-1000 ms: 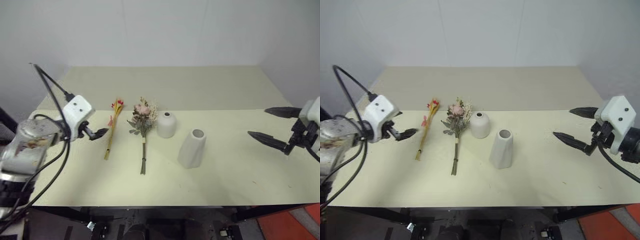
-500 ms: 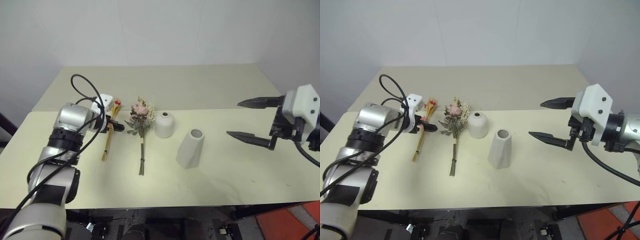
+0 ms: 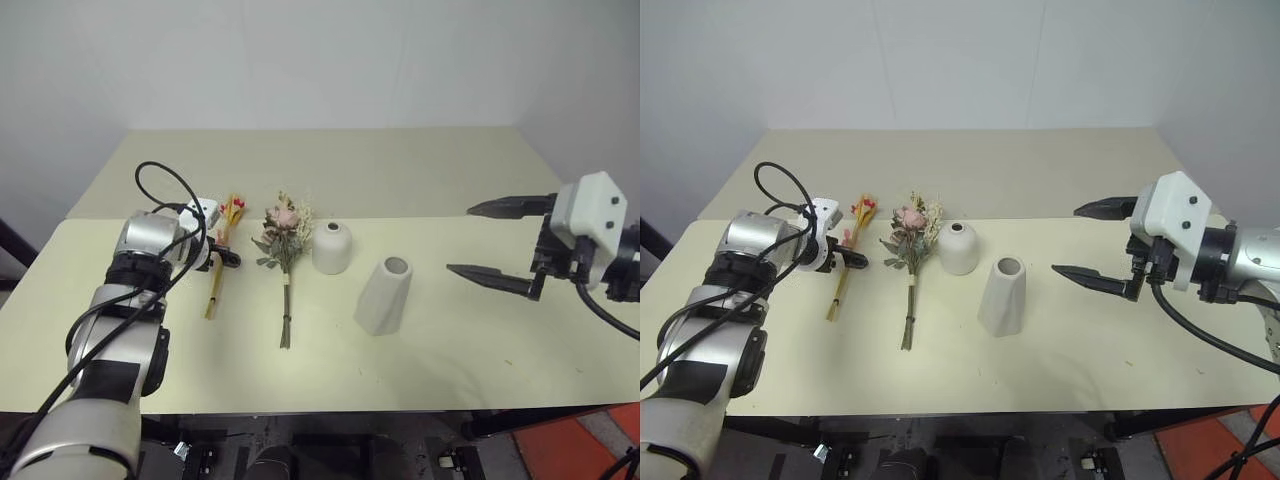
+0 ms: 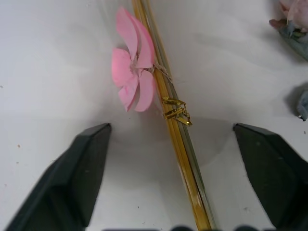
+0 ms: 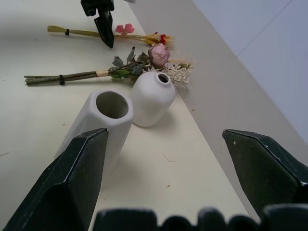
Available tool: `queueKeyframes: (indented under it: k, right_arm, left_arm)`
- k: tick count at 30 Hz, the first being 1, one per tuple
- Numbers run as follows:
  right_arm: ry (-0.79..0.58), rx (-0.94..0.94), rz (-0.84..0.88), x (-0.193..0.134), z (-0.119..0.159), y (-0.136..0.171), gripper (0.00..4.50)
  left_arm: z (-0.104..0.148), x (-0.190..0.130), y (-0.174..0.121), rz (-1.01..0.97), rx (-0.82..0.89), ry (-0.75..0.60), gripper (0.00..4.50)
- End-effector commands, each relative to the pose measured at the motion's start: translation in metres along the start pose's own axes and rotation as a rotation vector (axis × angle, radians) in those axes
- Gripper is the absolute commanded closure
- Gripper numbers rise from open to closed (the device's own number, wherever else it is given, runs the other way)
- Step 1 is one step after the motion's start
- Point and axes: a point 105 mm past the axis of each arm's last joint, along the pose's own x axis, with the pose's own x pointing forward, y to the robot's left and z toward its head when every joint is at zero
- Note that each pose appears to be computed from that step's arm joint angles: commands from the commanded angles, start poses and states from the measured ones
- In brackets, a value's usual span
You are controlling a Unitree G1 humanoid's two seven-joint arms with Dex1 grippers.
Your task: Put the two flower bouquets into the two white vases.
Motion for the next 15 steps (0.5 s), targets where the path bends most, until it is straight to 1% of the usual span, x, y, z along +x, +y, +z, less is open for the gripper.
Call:
queueKeyframes:
  k: [1,4,5,6,9,11,15]
  right_arm:
    - [-0.014,-0.038,-0.043,-0.005,0.007,-0.004,0.0]
    - [-0.004,-0.034,-0.052,-0.006,0.004,-0.003,0.0]
    - [0.001,-0.034,-0.055,-0.006,0.003,-0.003,0.0]
    - [0.002,-0.033,-0.057,-0.007,0.003,-0.003,0.0]
    - [0.001,-0.032,-0.064,-0.007,0.003,-0.004,0.0]
    - [0.002,-0.034,-0.067,-0.008,0.003,-0.005,0.0]
    - [0.003,-0.034,-0.07,-0.008,0.002,-0.006,0.0]
  left_arm:
    - [-0.008,0.004,-0.007,-0.055,-0.007,0.04,1.43]
    - [-0.012,0.005,-0.009,-0.073,-0.02,0.051,2.45]
    - [-0.014,0.005,-0.01,-0.08,-0.018,0.057,2.71]
    - [-0.016,0.006,-0.01,-0.079,-0.022,0.062,3.1]
    - [-0.023,0.009,-0.01,-0.085,-0.029,0.077,4.02]
    - [-0.026,0.009,-0.007,-0.069,-0.033,0.079,4.49]
    - [-0.024,0.006,0.002,-0.02,-0.029,0.054,4.49]
